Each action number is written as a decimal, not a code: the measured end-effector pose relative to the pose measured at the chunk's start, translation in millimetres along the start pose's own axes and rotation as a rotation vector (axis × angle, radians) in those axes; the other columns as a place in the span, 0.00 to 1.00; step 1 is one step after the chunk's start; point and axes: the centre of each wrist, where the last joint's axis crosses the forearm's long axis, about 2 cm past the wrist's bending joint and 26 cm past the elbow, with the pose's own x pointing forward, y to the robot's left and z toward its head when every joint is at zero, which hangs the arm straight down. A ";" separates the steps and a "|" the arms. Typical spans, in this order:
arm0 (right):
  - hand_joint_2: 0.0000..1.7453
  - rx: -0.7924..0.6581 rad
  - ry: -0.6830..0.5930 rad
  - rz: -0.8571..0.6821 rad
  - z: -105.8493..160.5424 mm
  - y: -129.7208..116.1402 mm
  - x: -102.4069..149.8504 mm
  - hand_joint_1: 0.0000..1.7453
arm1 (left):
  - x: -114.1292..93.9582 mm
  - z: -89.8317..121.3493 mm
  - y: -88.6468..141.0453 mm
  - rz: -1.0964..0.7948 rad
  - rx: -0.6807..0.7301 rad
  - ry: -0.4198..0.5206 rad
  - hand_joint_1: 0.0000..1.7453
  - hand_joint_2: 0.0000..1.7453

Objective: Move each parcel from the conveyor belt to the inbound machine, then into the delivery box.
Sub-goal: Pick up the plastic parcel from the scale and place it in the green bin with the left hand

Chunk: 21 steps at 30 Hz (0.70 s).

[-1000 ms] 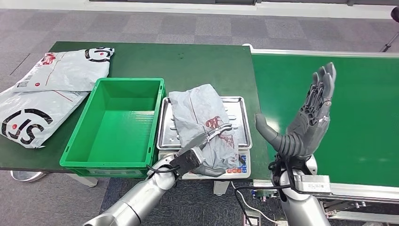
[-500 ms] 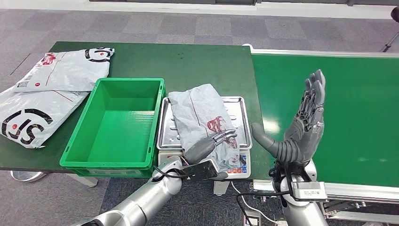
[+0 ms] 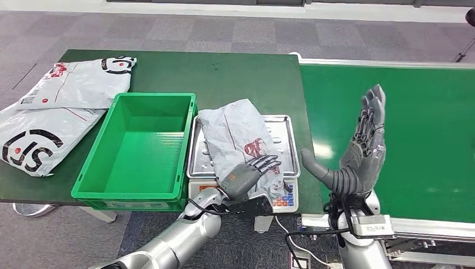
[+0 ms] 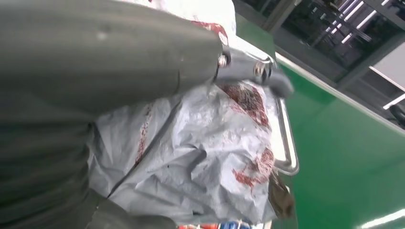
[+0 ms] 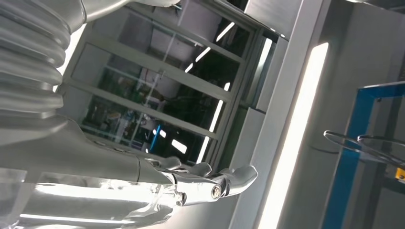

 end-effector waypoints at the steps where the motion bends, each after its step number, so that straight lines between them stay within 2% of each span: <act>1: 1.00 -0.001 0.002 -0.003 0.5 0.1 0.0 0.00 | -0.2 0.4 -0.5 0.003 -0.003 -0.004 0.09 1.00; 3: 1.00 -0.002 0.004 -0.005 1.0 0.1 0.1 0.00 | -0.5 0.8 -1.0 0.007 -0.005 -0.006 0.13 1.00; 4: 1.00 -0.002 0.005 -0.005 1.2 0.2 0.1 0.00 | -0.6 0.9 -1.0 0.008 -0.006 -0.007 0.26 1.00; 6: 1.00 -0.002 0.006 -0.006 1.4 0.2 0.1 0.00 | -0.7 1.0 -1.2 0.009 -0.006 -0.008 0.70 1.00; 7: 1.00 -0.002 0.006 -0.006 1.4 0.2 0.1 0.00 | -0.7 1.0 -1.2 0.010 -0.007 -0.008 0.88 1.00; 8: 1.00 -0.003 0.006 -0.006 1.5 0.2 0.2 0.00 | -0.7 1.0 -1.3 0.012 -0.008 -0.010 0.98 1.00; 21: 1.00 -0.026 0.013 -0.009 1.8 -0.1 0.0 0.00 | -2.0 1.6 -0.1 0.029 0.019 -0.089 1.00 1.00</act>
